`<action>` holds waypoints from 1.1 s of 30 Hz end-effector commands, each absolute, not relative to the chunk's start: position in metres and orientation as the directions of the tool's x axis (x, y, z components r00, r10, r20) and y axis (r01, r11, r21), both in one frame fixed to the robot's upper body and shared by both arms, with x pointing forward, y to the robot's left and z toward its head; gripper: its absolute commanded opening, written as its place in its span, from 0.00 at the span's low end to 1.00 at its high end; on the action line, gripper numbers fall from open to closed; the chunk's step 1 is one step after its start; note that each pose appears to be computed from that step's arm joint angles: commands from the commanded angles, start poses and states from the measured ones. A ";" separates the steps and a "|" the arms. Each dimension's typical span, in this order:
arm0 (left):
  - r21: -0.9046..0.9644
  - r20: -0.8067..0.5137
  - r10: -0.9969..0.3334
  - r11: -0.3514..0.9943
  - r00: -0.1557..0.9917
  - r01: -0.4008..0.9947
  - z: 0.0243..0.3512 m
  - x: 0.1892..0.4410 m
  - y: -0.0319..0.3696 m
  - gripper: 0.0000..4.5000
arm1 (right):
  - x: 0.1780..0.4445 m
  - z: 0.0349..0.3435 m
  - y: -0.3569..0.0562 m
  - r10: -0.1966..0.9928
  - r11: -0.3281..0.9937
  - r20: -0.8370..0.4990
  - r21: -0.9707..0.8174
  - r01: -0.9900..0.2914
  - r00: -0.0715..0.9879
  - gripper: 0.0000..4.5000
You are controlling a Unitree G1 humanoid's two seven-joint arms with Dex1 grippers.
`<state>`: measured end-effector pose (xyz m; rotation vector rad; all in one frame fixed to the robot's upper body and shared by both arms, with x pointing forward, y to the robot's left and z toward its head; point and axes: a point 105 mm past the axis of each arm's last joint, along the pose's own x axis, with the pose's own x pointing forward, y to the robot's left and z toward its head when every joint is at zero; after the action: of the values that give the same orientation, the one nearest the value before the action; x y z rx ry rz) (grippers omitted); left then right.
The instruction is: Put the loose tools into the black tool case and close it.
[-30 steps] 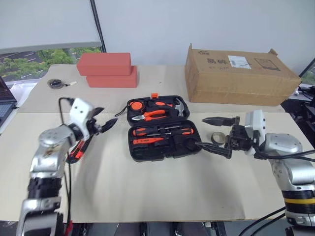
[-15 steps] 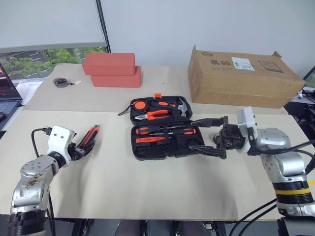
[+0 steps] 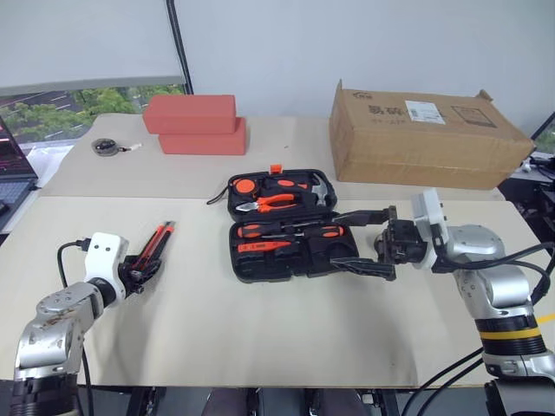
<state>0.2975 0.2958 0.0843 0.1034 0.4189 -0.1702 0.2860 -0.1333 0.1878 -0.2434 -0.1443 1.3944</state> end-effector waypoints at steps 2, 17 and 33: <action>0.098 -0.378 -0.147 0.975 0.914 0.198 0.091 0.300 0.295 0.40 | 0.284 0.198 -0.135 0.984 0.160 -0.029 -0.297 -0.941 0.176 1.00; 0.329 -0.156 -0.840 0.451 0.519 0.830 0.178 0.304 0.148 0.40 | 0.285 0.203 -0.152 0.968 0.229 -0.031 -0.301 -0.926 0.250 1.00; 0.431 -0.473 -0.837 0.055 0.277 0.901 0.115 0.322 0.090 0.40 | 0.274 0.201 -0.167 0.938 0.310 -0.051 -0.320 -0.895 0.343 1.00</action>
<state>0.3186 0.0898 0.1118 0.7069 0.1189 -1.3318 0.2779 -0.1638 0.1877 -0.2899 -0.1110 1.2284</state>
